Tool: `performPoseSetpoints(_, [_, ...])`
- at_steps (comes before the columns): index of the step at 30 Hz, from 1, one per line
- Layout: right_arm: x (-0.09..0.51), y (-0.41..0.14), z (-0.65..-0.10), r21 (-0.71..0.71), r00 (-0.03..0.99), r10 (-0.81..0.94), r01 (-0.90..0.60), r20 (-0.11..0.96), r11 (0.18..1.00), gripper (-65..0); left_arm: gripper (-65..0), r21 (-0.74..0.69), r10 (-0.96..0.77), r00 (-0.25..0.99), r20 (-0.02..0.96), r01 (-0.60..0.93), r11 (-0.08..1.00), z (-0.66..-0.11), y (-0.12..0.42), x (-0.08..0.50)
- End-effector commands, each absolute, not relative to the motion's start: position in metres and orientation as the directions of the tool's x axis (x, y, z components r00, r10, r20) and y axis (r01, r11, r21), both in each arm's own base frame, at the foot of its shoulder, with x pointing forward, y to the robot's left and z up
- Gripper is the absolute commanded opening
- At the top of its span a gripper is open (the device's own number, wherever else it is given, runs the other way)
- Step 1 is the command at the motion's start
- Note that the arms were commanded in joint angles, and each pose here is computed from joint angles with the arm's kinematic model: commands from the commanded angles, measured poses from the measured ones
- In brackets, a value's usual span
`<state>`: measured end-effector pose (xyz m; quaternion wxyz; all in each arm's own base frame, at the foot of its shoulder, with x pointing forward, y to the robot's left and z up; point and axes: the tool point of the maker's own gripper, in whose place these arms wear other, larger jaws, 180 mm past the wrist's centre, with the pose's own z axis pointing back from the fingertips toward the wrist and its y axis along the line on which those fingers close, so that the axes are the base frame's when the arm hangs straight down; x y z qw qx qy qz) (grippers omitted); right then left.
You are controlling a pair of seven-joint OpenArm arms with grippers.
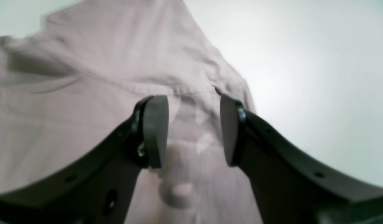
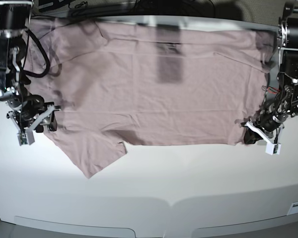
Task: Fold the T-shirt properly
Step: 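Move the left gripper to the shirt's side edge and grasp it, then move the right gripper to the sleeve edge and grasp it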
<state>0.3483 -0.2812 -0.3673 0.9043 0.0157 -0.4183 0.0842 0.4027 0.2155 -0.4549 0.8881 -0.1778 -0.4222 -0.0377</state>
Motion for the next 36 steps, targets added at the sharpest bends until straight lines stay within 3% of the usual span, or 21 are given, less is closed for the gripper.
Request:
performPoseSetpoints(1, [0.367, -0.284, -0.352, -0.052, 0.596, 0.152, -0.182, 0.789, 0.982, -37.1, -65.0, -0.26, 0.03, 0.691, 0.723, 0.232, 0.937, -0.465, 0.215, 0.395])
performPoseSetpoints(8, [0.412, -0.278, -0.368, -0.012, 0.698, 0.171, -0.226, 0.695, 0.974, -34.8, -65.0, -0.271, 0.033, 0.698, 0.715, 0.233, 0.934, -0.47, 0.21, 0.39])
performPoseSetpoints(16, [0.449, -0.305, -0.362, 0.052, 0.747, 0.054, -0.117, 0.662, 0.992, -34.8, -65.0, -0.276, 0.038, 0.693, 0.72, 0.235, 0.932, -0.469, 0.206, 0.391])
performPoseSetpoints(26, [0.436, -0.327, -0.402, -0.06, 0.806, 0.157, -0.149, 0.571, 0.987, -34.8, -65.0, -0.276, 0.041, 0.688, 0.725, 0.235, 0.932, -0.469, 0.206, 0.392])
performPoseSetpoints(34, [0.421, -0.301, -0.428, -0.088, 0.857, 0.26, -0.247, 0.446, 0.965, -34.9, -65.0, -0.276, 0.041, 0.688, 0.724, 0.235, 0.932, -0.469, 0.206, 0.392])
performPoseSetpoints(36, [0.414, -0.292, -0.436, -0.083, 0.873, 0.281, -0.271, 0.398, 0.959, -37.6, -65.0, -0.277, 0.041, 0.692, 0.721, 0.234, 0.932, -0.471, 0.206, 0.39])
